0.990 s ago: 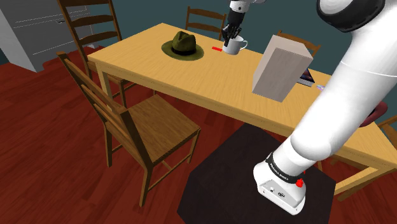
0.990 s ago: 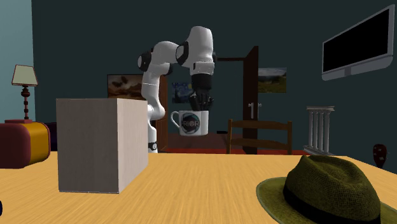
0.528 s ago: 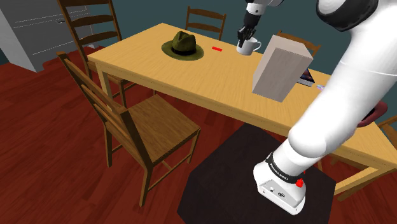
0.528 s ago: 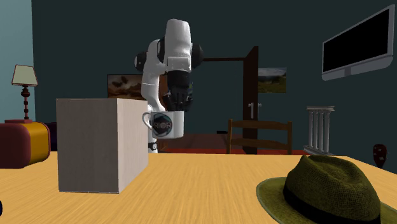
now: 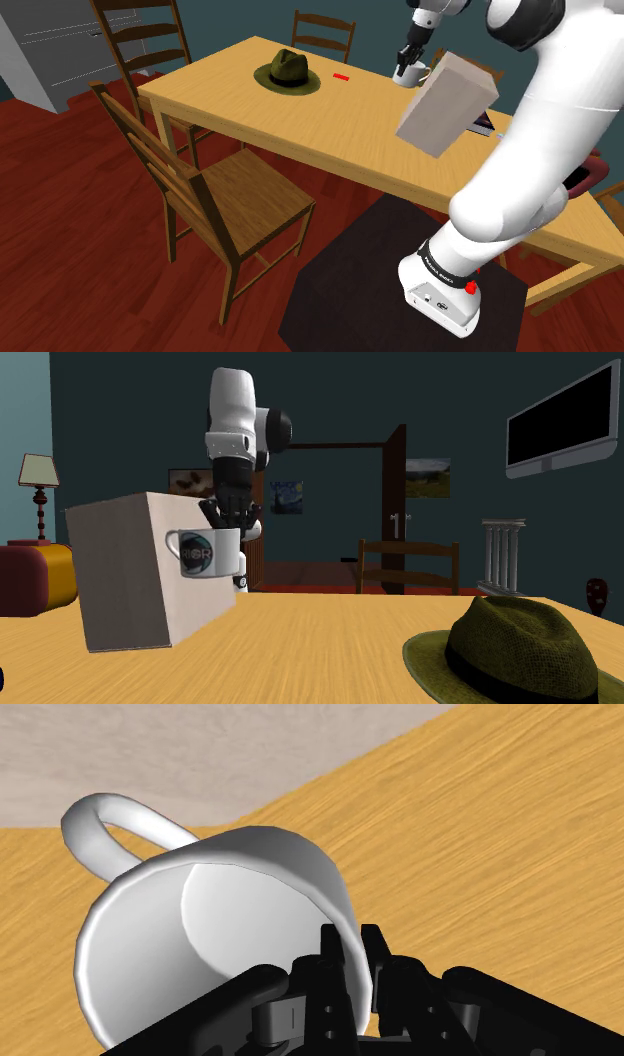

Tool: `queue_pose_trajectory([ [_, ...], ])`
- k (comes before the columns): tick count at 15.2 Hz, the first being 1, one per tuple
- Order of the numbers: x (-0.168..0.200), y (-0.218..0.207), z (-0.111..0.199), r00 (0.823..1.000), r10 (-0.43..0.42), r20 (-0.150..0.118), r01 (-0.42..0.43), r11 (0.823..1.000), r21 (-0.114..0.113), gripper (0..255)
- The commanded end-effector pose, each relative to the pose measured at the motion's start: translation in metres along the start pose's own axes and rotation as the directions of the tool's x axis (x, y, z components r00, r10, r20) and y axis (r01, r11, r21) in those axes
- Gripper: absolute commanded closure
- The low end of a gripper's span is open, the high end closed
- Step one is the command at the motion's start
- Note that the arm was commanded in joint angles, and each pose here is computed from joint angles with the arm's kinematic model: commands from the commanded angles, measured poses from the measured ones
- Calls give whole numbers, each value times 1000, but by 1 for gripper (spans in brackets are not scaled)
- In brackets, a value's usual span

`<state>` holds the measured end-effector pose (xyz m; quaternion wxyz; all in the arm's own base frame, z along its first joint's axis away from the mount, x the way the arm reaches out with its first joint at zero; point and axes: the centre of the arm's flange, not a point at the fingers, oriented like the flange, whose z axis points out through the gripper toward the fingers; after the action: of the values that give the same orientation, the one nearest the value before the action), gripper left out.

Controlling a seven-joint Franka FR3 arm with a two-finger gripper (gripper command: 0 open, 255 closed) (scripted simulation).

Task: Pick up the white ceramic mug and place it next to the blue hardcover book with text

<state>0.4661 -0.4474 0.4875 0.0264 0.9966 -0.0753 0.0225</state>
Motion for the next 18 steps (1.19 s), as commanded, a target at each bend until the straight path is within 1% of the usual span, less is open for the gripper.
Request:
queue_pose_trajectory([
  [1,-9,25,0,1000,-1,1,1,1000,0,255],
  [15,-68,200,5,1000,-1,1,1,1000,0,255],
  [18,-68,199,21,1000,-1,1,1,1000,0,255],
])
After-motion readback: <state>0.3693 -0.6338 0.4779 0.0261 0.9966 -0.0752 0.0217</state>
